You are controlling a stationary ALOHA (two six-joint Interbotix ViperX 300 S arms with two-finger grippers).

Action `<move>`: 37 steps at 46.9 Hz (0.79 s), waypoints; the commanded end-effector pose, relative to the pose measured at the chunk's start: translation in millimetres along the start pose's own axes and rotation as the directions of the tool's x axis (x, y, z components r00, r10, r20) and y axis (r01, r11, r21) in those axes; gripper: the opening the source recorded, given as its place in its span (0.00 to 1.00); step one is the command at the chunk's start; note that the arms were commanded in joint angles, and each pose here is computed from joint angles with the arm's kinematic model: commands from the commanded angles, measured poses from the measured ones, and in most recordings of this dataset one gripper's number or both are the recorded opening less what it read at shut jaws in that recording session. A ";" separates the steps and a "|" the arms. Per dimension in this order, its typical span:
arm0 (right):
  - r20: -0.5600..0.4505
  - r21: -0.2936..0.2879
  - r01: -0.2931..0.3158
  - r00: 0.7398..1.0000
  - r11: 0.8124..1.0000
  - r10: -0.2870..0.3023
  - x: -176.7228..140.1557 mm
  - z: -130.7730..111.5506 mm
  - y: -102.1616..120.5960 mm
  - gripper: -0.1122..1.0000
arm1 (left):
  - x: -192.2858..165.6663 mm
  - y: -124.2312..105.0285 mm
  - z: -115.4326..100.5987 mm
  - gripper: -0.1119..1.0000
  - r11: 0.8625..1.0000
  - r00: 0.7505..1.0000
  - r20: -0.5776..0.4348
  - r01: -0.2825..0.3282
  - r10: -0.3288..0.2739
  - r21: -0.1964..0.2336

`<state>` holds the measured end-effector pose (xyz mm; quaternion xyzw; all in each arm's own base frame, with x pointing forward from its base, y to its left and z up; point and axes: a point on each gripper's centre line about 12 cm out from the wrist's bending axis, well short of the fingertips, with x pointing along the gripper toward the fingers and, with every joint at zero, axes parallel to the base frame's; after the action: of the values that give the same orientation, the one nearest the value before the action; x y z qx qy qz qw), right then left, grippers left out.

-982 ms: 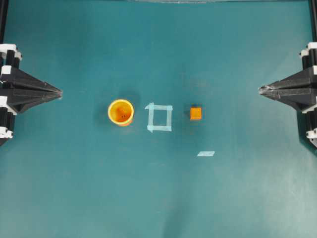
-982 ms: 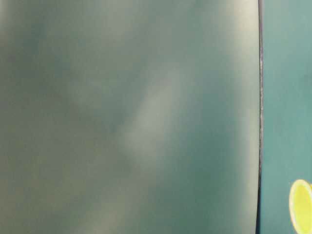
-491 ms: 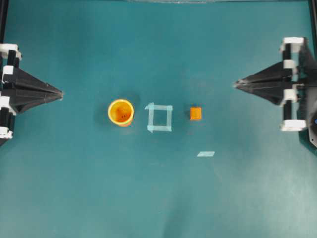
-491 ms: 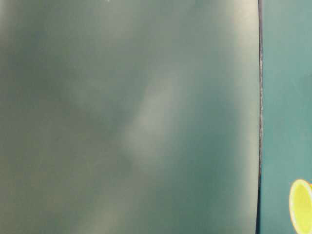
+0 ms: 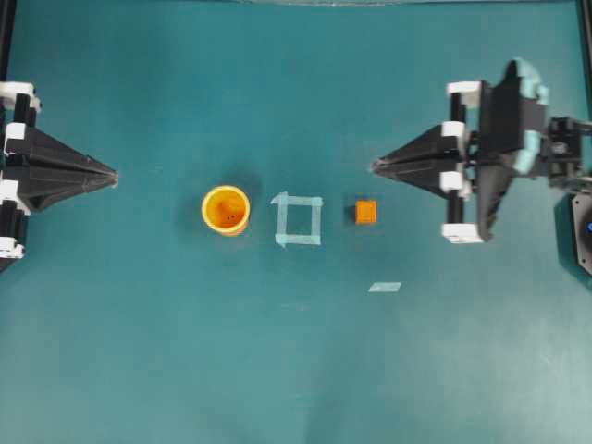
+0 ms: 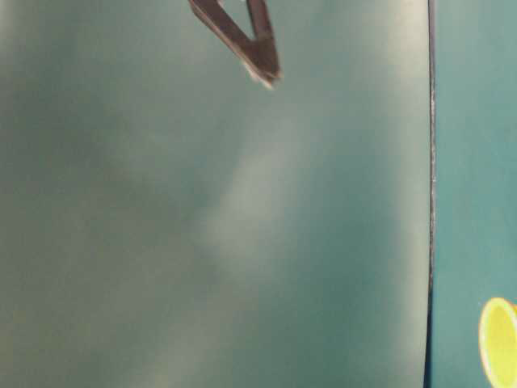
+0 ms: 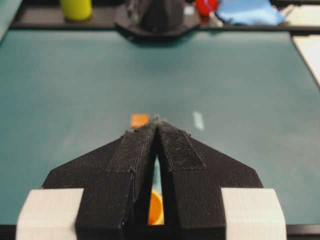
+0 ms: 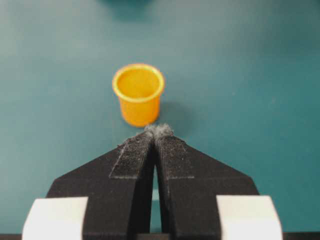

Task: Move the block to the right with right arm.
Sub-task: 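Move the right gripper left toward the small orange cube, then close the right gripper around the orange cube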

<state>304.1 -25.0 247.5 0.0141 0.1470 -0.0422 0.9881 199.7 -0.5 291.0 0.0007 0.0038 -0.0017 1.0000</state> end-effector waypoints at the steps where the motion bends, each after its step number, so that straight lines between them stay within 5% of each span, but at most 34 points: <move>1: -0.005 0.005 0.006 1.000 1.000 -0.006 10.5 6.6 -1.8 0.14 | 1.5 0.6 11.5 0.10 1.000 1.000 0.029 -0.003 0.003 0.002; 14: -0.264 0.004 0.012 0.965 1.000 -0.011 34.6 -36.3 -3.4 0.47 | 1.3 0.6 11.4 0.10 1.000 1.000 0.028 -0.003 0.003 0.002; 23: -0.416 0.004 0.015 0.909 1.000 -0.012 43.7 -70.1 -3.9 0.53 | 1.5 0.6 11.0 0.10 1.000 1.000 0.025 -0.003 0.003 0.000; 37: -0.498 0.004 0.017 0.867 1.000 -0.013 54.9 -97.1 -4.3 0.58 | 0.5 0.6 12.0 0.10 1.000 1.000 0.029 -0.003 0.003 0.000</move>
<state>320.6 -29.0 131.3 0.0271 0.4100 -0.0447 0.9106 198.9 -0.5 291.2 0.0007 0.0046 -0.0018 1.0000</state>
